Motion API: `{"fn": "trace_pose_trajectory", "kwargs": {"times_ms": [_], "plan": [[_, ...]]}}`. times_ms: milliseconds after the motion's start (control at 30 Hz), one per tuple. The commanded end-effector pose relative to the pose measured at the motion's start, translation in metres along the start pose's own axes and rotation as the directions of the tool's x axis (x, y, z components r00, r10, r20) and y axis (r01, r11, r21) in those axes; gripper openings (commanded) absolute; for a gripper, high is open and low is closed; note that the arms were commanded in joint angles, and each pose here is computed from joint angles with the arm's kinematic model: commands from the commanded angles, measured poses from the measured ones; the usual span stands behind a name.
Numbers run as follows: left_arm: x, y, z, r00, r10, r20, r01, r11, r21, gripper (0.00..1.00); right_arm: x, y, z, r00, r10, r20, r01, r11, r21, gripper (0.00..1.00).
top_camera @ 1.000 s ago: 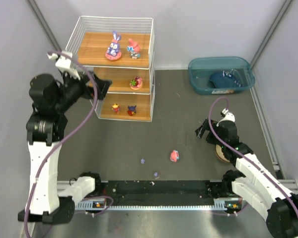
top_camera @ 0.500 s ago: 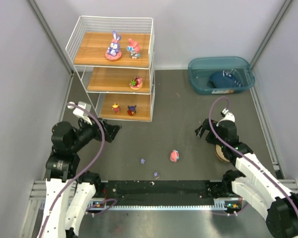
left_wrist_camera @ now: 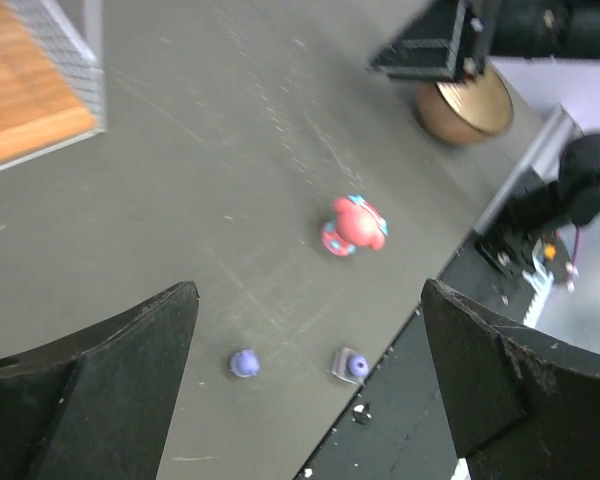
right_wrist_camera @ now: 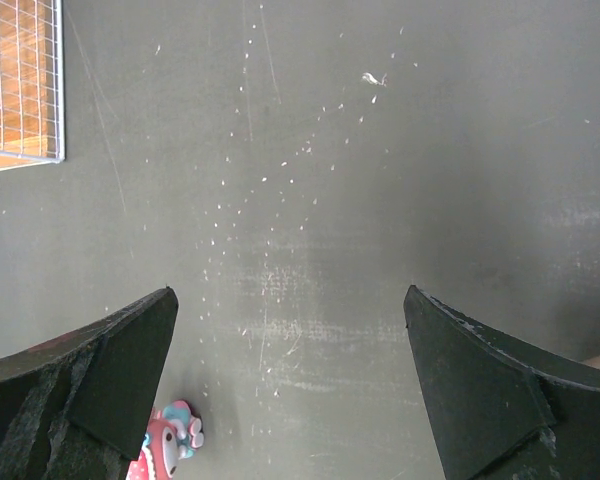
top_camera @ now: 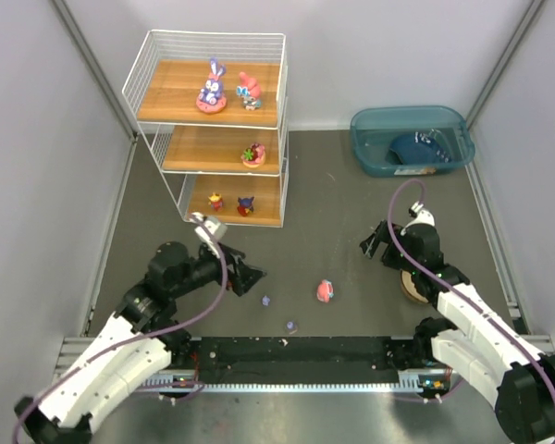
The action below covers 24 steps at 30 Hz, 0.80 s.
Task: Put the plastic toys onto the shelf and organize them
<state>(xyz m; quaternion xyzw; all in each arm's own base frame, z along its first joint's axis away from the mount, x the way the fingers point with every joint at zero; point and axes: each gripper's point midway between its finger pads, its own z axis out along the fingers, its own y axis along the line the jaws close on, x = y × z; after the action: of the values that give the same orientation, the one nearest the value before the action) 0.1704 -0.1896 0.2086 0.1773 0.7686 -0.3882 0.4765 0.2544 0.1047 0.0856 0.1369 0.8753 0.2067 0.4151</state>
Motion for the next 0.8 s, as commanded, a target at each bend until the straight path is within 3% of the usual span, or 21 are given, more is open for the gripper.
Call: {"fn": "trace_pose_trajectory", "kwargs": {"times_ms": [0,67,167,267,300,400,500,767], "plan": [[-0.008,-0.023,0.032,0.995,0.078,0.069,-0.081,0.996,0.045,0.99,-0.003,0.011,0.000,1.000,-0.016,0.012,0.016,0.998,-0.054,0.97],[-0.003,-0.030,0.040,0.995,0.086,0.059,-0.090,0.994,0.070,0.99,-0.002,0.017,-0.001,0.999,-0.034,0.006,0.035,0.996,-0.088,0.95],[0.003,-0.039,0.052,0.995,0.094,0.035,-0.097,0.991,0.094,0.99,0.001,0.025,-0.002,0.998,-0.060,-0.006,0.059,0.988,-0.142,0.83],[0.006,-0.044,0.059,0.995,0.098,0.021,-0.100,0.990,0.099,0.99,0.009,0.031,-0.001,0.996,-0.082,-0.037,0.073,0.979,-0.192,0.57],[0.008,-0.046,0.061,0.995,0.097,0.014,-0.098,0.990,0.103,0.99,0.015,0.032,0.002,0.995,-0.083,-0.061,0.069,0.977,-0.202,0.42],[0.009,-0.050,0.064,0.996,0.087,0.011,-0.088,0.990,0.112,0.99,0.027,0.042,0.005,0.988,-0.104,-0.112,0.074,0.966,-0.248,0.19],[0.012,-0.051,0.067,0.996,0.084,0.004,-0.084,0.990,0.115,0.99,0.040,0.053,0.012,0.978,-0.138,-0.153,0.093,0.959,-0.269,0.01],[0.016,-0.050,0.073,0.997,0.076,-0.017,-0.074,0.992,0.099,0.99,0.074,0.052,0.030,0.953,-0.148,-0.264,0.075,0.960,-0.268,0.00]]}}
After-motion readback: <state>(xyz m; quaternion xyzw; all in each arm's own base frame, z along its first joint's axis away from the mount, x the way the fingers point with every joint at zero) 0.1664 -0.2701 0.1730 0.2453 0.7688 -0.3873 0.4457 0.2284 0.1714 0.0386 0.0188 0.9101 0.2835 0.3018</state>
